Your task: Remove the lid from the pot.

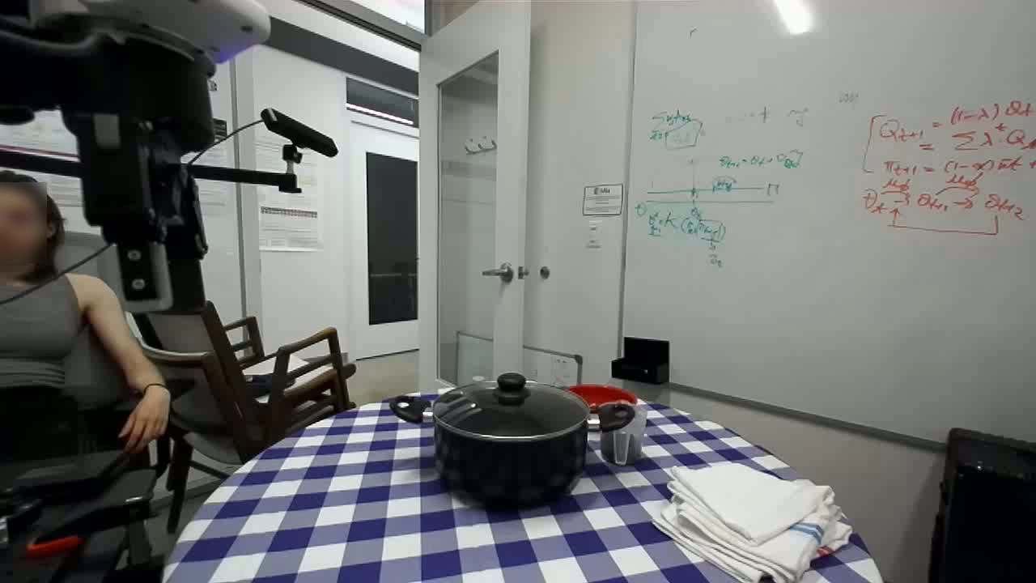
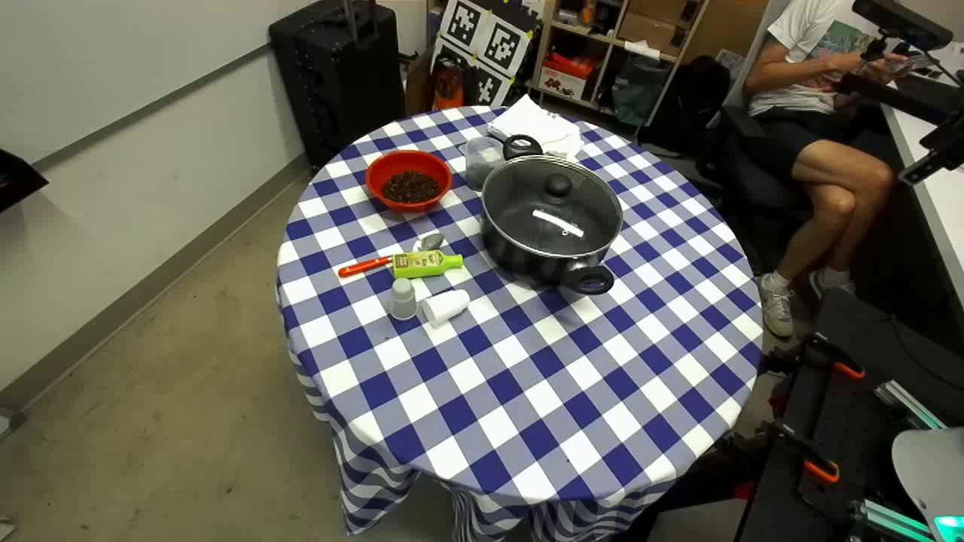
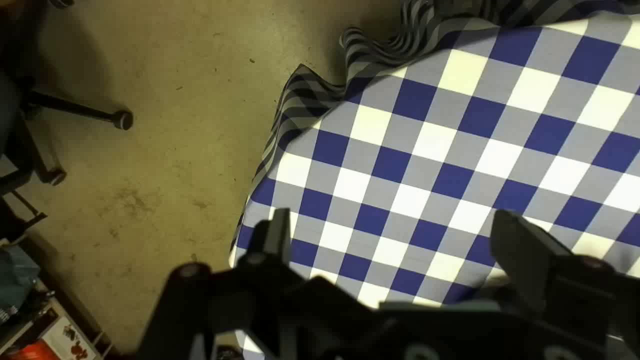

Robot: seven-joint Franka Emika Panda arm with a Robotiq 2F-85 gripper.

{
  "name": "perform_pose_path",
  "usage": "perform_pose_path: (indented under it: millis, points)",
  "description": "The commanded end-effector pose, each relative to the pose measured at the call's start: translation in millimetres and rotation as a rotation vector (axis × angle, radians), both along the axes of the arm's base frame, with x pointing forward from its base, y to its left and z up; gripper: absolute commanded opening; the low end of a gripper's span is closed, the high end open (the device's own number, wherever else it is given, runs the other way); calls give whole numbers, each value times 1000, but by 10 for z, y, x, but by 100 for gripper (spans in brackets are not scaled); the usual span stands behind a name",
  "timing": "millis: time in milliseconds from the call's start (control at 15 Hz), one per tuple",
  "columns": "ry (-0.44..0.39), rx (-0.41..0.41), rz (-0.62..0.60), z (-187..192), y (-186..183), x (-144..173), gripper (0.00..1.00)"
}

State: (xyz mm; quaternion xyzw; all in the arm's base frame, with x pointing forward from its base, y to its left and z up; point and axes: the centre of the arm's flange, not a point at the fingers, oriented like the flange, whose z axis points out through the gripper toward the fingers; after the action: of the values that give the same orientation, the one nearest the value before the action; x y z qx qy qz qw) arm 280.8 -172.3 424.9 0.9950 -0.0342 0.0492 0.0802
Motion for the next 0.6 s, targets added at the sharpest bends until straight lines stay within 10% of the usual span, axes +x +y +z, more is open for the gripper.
perform_pose_path:
  millis: [0,533]
  points:
    - [13,6,1,-52,14,-13,100]
    - [35,15,4,-150,38,-26,100]
